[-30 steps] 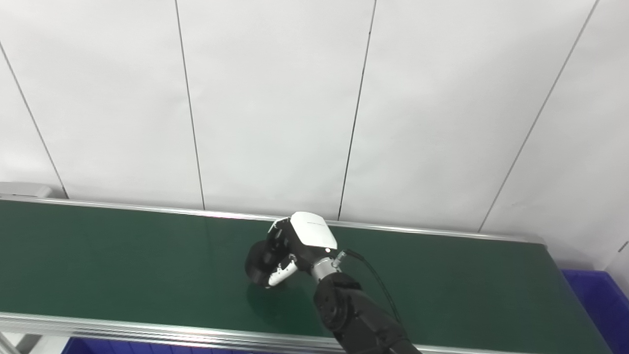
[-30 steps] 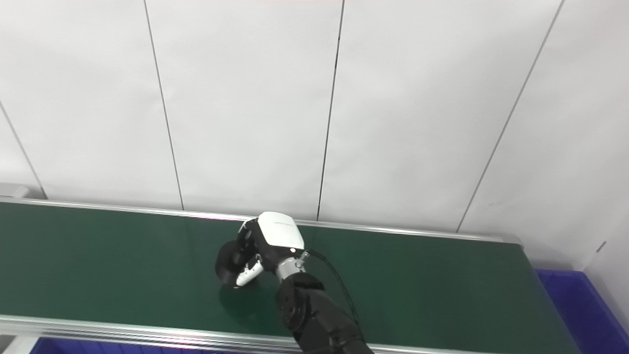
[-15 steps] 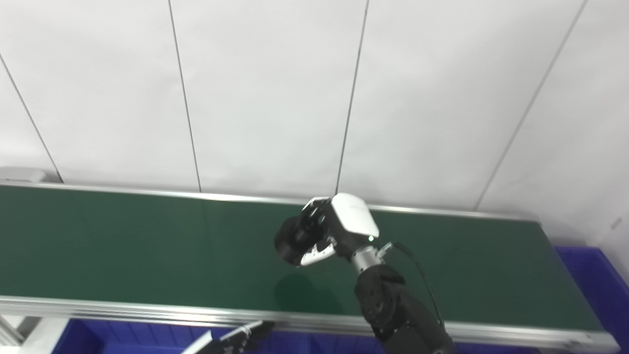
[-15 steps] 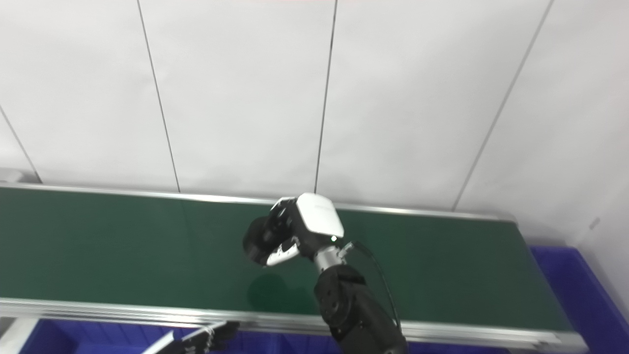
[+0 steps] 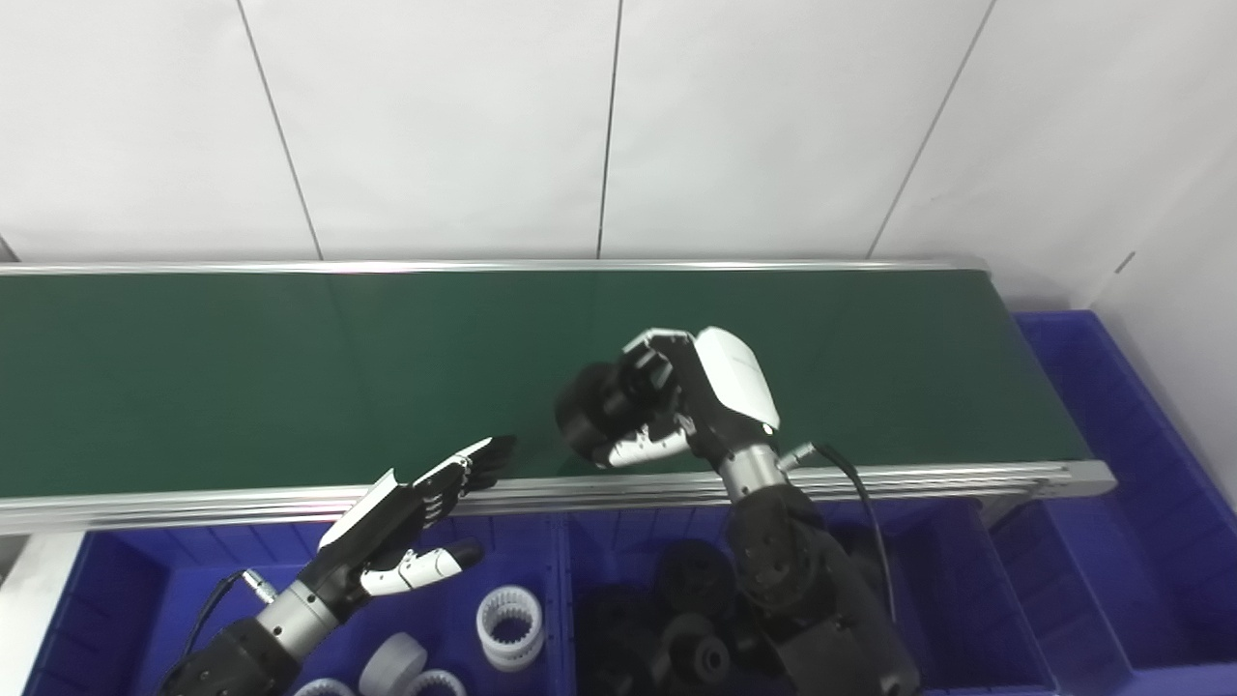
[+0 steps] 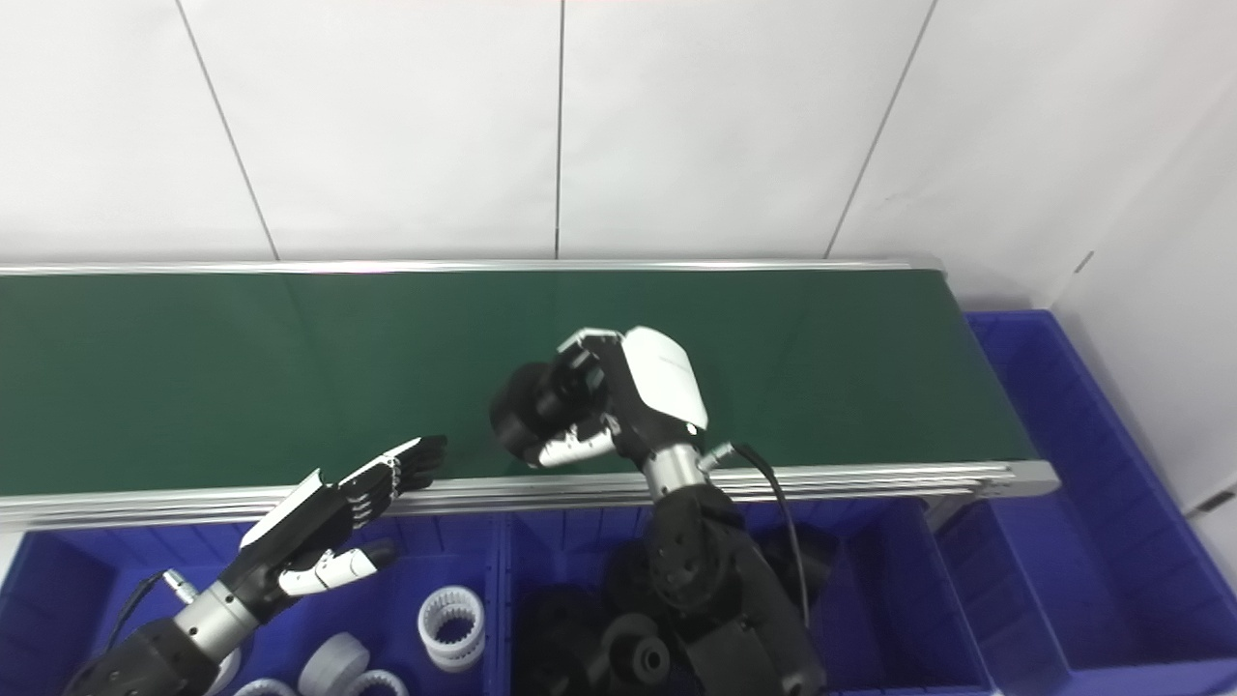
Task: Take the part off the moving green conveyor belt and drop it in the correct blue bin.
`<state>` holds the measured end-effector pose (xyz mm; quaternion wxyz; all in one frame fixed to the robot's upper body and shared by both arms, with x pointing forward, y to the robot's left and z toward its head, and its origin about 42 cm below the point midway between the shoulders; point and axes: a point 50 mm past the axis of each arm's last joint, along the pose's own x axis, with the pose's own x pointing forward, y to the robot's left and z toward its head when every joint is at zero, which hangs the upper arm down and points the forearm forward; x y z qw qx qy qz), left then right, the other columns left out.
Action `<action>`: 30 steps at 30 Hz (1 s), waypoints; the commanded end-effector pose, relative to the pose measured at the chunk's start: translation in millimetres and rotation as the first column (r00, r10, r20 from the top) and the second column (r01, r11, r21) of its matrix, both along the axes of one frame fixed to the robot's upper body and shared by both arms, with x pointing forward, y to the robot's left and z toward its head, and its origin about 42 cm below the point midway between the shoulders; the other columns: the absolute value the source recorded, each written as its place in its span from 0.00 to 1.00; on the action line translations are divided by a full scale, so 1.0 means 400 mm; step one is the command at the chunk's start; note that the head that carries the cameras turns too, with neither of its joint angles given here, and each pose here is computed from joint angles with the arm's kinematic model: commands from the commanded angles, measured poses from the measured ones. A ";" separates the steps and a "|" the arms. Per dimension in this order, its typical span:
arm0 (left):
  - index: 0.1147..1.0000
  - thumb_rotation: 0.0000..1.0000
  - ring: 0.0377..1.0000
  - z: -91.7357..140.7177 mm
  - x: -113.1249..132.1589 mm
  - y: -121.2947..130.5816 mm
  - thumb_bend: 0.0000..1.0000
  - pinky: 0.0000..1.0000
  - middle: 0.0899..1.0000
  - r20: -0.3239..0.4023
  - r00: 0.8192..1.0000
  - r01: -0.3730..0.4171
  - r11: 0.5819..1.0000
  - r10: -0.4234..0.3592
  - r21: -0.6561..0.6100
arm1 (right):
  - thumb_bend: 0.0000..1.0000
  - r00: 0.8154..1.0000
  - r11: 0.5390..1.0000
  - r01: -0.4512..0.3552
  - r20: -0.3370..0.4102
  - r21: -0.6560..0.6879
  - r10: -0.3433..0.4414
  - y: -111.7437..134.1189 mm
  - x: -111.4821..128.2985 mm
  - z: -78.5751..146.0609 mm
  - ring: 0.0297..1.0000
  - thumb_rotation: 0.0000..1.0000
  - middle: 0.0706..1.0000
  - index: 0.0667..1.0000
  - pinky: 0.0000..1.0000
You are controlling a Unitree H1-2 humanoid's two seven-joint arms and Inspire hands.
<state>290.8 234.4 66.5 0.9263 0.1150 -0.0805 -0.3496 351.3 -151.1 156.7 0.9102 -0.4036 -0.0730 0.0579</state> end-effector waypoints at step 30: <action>0.92 0.60 0.95 0.066 -0.013 0.002 0.35 0.90 0.95 0.077 0.997 -0.007 0.998 0.011 -0.057 | 0.53 0.980 0.999 0.048 -0.196 0.024 -0.042 -0.011 -0.289 -0.172 0.34 0.00 0.36 0.48 0.31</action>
